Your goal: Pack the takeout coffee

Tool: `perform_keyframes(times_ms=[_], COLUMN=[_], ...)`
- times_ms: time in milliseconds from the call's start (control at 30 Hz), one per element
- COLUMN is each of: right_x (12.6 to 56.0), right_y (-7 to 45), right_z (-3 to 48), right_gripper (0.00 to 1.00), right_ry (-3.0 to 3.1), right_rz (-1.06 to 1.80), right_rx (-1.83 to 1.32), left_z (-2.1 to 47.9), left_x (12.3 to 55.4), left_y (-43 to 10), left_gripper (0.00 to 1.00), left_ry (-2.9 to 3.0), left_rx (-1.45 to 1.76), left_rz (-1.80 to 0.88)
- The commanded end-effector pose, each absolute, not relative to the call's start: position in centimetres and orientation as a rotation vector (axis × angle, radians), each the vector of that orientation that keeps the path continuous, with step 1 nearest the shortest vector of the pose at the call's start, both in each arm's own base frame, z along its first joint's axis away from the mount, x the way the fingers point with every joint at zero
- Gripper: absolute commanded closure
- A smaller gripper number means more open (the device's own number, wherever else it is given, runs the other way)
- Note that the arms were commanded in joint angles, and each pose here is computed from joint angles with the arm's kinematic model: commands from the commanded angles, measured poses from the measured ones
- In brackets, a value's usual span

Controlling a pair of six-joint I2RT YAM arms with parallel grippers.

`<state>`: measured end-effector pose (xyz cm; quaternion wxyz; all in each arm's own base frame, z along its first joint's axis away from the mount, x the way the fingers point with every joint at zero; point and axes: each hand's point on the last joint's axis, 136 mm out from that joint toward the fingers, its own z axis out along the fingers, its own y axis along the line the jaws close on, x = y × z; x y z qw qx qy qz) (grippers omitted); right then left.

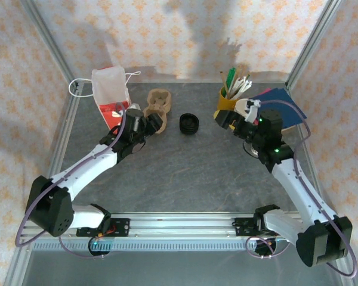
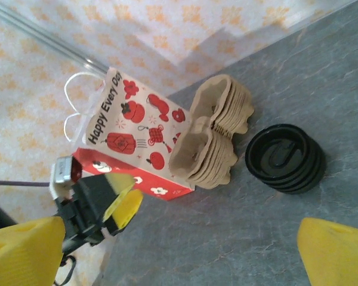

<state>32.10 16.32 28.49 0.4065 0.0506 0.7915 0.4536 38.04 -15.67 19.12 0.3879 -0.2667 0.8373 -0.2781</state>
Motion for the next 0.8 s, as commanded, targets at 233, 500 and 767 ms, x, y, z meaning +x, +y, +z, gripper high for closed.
perform_keyframes(times_ms=[233, 500, 767], right_x=[34.1, 34.9, 35.3], right_y=[18.0, 18.0, 17.9], right_z=[30.4, 29.4, 28.4], right_gripper=[0.02, 0.02, 0.02], right_ry=[1.979, 2.026, 2.064], right_rz=[1.126, 1.074, 1.037], right_rx=[-0.034, -0.061, -0.065], left_z=[16.1, 14.9, 14.3], left_x=[41.0, 42.3, 43.3], left_y=[-14.0, -13.0, -11.8], left_gripper=[0.39, 0.49, 0.54], left_ry=[2.048, 2.026, 2.018], left_rx=[-0.94, -1.011, -1.057], left_rz=[-0.585, -0.549, -0.531])
